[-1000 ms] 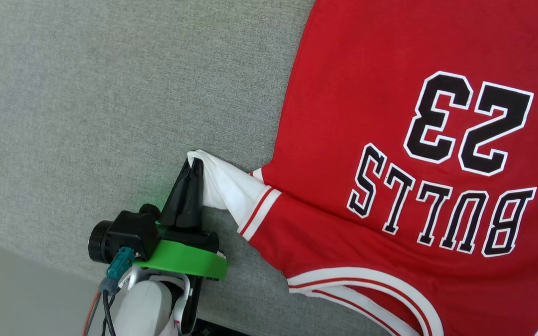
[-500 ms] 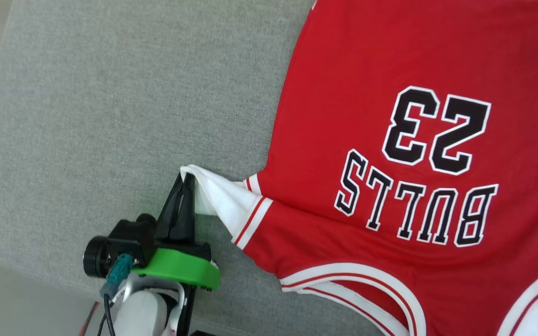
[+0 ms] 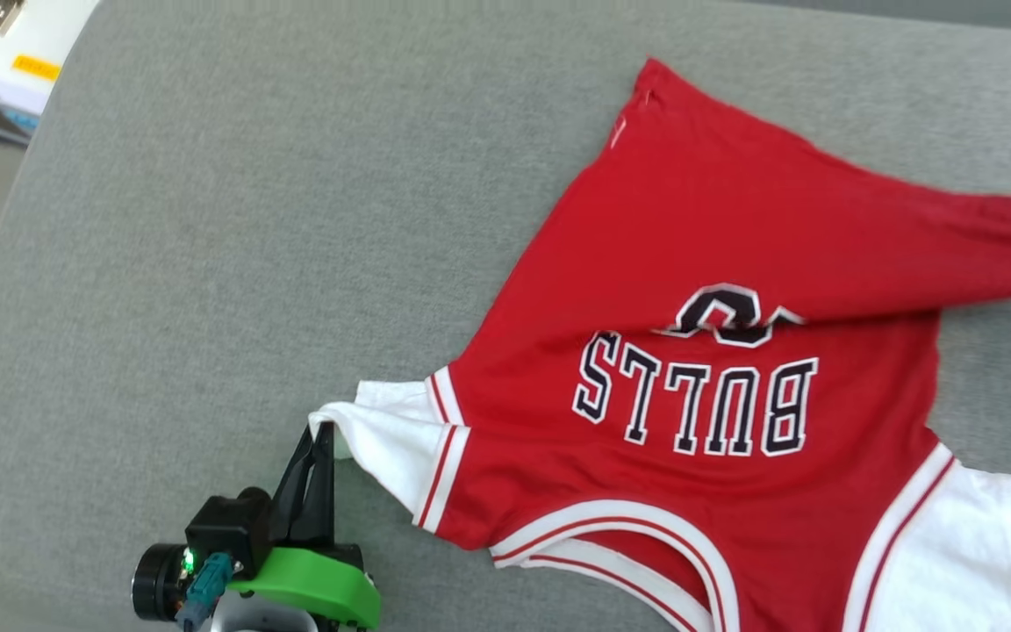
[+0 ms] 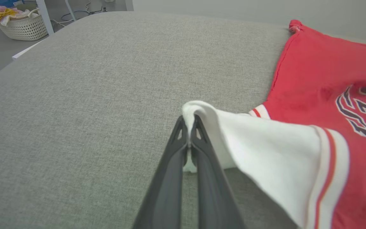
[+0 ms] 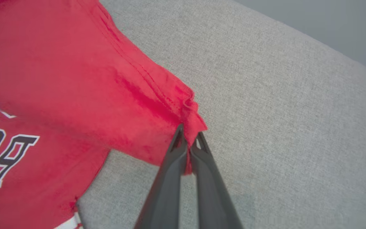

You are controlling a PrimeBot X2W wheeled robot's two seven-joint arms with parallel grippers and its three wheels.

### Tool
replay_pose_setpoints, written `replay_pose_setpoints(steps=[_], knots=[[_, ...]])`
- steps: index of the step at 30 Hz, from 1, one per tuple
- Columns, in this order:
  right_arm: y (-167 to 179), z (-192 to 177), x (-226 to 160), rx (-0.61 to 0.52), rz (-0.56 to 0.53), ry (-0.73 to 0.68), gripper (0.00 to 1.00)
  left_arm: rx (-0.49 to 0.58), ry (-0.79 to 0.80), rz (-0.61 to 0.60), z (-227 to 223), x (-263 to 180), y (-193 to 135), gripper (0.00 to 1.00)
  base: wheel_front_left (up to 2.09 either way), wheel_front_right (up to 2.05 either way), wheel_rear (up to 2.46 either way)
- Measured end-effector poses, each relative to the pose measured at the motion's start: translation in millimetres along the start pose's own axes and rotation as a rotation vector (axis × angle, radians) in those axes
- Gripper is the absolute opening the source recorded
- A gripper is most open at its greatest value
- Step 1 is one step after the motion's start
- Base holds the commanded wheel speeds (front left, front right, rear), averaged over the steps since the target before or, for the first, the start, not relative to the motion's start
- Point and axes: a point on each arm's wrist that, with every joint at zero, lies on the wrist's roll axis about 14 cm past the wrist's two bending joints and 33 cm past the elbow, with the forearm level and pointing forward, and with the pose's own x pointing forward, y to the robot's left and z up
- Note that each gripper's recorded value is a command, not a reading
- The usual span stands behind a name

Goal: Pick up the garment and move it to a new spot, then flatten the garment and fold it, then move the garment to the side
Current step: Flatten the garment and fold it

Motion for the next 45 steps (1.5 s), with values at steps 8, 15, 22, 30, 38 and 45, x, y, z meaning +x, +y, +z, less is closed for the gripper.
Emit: replay_pose_setpoints(steps=[8,15,22,30,38,45], knots=[[0.3,-68.8,-65.1,0.104,-0.057,0.025,0.00,0.003,-0.021,-0.062,5.5,-1.7,-14.3,0.00,0.00,0.00,0.00],[24.1,-159.3,-110.1,0.292,-0.098,0.131,0.00,0.003,-0.036,-0.117,9.6,-0.4,-30.5,0.00,0.00,0.00,0.00],[61.0,-235.5,-131.8,0.441,-0.109,0.291,0.00,0.008,-0.041,-0.152,11.2,2.4,-39.2,0.00,0.00,0.00,0.00],[43.4,-205.8,-123.5,0.416,-0.177,0.150,1.00,0.013,-0.033,-0.152,8.6,3.6,-37.4,0.00,0.00,0.00,0.00],[1.7,-37.7,-127.1,0.133,-0.202,-0.257,1.00,0.026,-0.053,-0.142,15.0,4.3,-33.8,0.00,0.00,0.00,0.00],[22.9,19.8,-88.5,-0.048,-0.083,-0.203,1.00,0.029,-0.070,-0.150,20.6,16.8,-38.3,0.00,0.00,0.00,0.00]])
